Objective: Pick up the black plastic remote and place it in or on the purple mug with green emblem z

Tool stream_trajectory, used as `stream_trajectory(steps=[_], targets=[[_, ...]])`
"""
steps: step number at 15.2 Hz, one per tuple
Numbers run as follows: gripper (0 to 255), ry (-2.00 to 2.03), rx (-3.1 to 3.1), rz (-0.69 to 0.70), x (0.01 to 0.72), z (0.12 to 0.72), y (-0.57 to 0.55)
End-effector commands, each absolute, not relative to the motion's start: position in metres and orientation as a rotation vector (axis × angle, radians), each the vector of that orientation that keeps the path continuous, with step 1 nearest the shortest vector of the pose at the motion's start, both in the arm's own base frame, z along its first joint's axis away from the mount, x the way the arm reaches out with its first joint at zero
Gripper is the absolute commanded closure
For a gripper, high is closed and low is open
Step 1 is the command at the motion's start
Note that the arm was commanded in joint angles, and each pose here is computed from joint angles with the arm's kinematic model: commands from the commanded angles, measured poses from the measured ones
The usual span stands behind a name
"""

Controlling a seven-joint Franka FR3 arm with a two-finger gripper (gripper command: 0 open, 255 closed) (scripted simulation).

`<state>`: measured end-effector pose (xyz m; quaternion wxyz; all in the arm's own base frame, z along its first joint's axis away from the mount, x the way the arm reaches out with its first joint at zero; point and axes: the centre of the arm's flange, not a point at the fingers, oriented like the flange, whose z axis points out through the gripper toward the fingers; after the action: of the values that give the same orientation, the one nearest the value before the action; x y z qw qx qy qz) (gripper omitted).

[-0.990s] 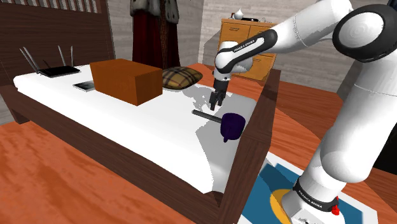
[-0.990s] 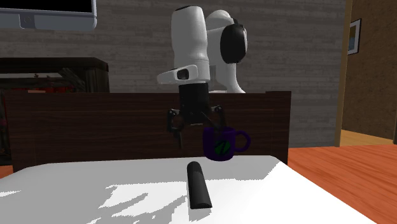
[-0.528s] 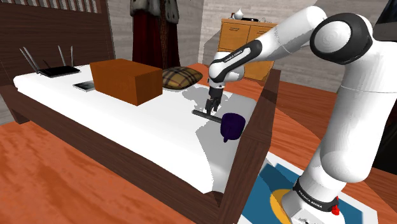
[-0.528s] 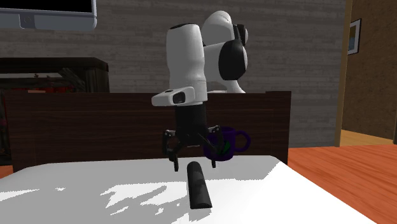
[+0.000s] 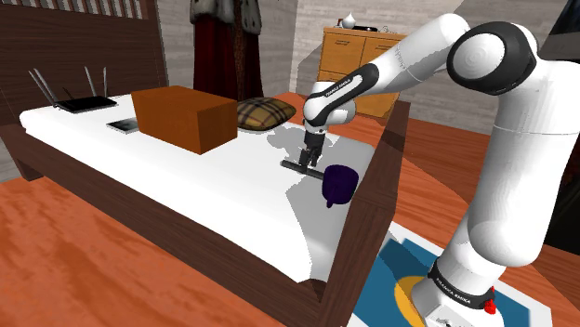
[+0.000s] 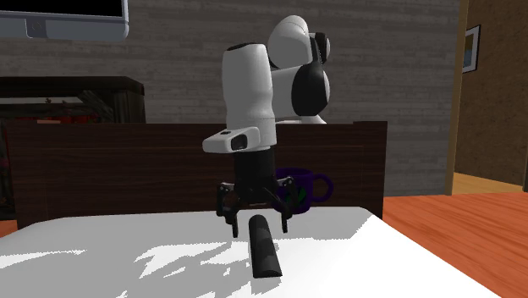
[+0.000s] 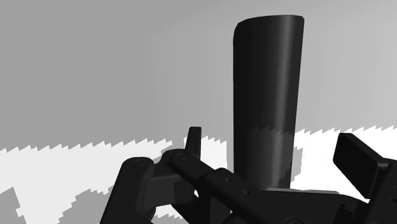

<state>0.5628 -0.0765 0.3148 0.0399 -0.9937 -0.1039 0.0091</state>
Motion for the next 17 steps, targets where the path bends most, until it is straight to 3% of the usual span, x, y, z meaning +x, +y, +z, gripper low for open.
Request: stream_trajectory(steps=[1,2,3,17], targets=[[0,-0.319,-3.045,0.028,0.563,0.315,-0.076],[0,-0.319,-3.045,0.028,0.563,0.315,-0.076],[255,-0.319,-3.045,0.028,0.563,0.315,-0.076],[255,-0.319,-3.045,0.028,0.563,0.341,-0.076]])
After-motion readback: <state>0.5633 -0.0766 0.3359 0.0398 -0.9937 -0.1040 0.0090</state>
